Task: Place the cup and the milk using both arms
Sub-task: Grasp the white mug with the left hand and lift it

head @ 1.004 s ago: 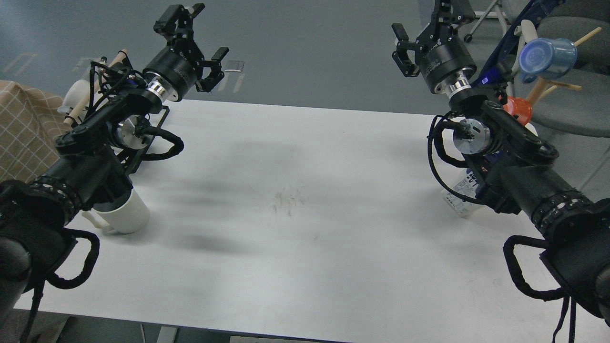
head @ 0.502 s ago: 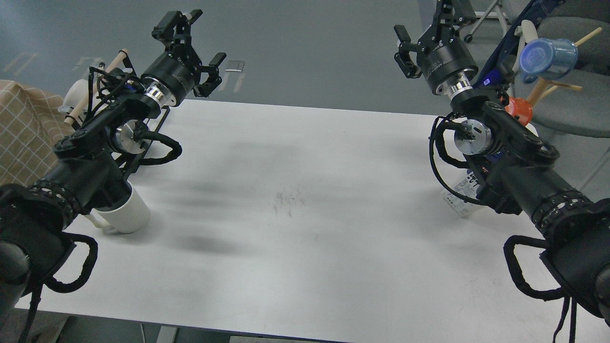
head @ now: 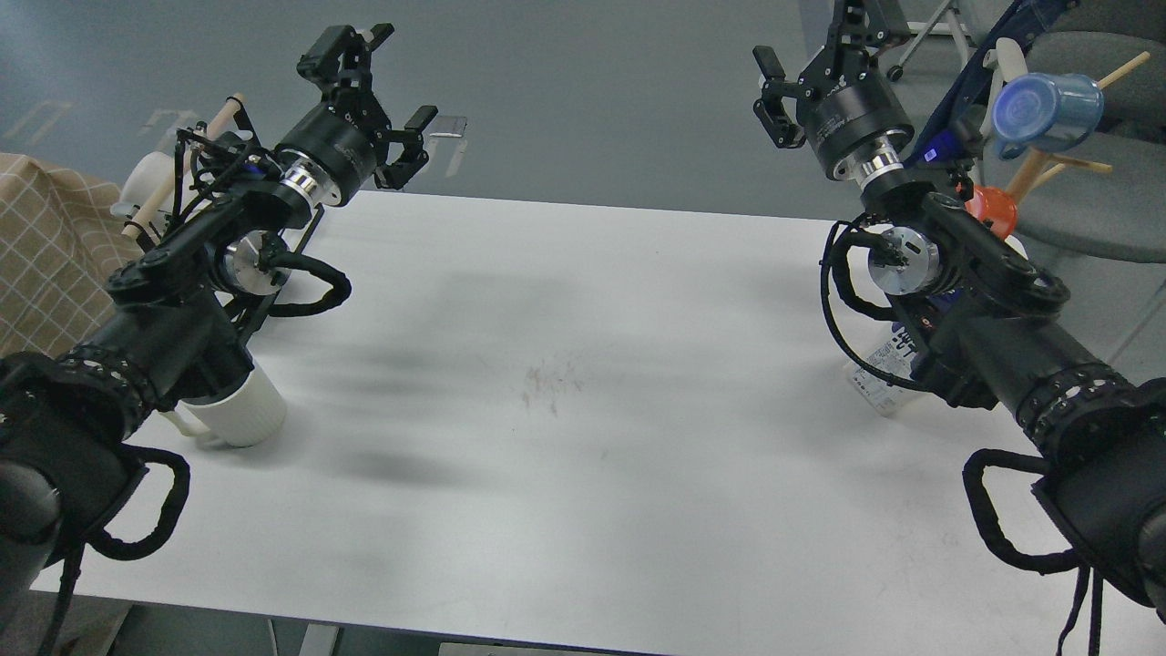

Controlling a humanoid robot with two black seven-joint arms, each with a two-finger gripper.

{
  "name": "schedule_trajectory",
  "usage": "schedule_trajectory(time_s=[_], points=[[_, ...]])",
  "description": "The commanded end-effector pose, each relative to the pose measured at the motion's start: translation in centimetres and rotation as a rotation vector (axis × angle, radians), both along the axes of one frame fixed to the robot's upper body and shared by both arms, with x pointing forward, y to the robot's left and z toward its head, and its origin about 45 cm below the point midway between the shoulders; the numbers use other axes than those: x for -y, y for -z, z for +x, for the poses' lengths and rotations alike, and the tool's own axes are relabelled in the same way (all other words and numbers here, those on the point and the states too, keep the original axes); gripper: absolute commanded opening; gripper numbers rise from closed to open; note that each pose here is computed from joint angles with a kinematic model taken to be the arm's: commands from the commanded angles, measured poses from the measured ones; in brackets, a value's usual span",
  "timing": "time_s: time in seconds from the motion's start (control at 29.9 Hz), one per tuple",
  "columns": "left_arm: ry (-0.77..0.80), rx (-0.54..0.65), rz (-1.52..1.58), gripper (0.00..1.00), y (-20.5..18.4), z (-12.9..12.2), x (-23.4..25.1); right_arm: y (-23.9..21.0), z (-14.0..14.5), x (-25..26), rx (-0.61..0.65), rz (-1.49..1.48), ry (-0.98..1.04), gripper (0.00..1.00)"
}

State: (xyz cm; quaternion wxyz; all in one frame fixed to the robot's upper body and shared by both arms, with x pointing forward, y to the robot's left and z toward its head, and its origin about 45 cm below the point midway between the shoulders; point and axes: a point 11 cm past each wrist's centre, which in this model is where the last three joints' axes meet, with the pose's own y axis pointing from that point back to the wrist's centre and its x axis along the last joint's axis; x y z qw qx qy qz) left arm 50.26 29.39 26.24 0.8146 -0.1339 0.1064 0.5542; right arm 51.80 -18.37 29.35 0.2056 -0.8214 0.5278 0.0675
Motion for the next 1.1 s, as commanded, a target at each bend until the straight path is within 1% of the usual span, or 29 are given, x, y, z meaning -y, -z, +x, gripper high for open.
schedule_trajectory(time_s=[0.0, 0.47, 1.07], points=[[0.002, 0.006, -0.006, 0.99, -0.2, 0.0, 0.1, 0.1, 0.0, 0.0, -0.001, -0.001, -0.001, 1.0], [0.031, 0.005, -0.008, 0.99, -0.1, 0.0, 1.4, 0.0, 0.0, 0.0, 0.002, 0.004, -0.007, 1.0], [0.043, 0.017, -0.019, 0.98, -0.5, 0.0, 1.9, 0.0, 0.0, 0.2, -0.002, 0.004, 0.001, 1.0]])
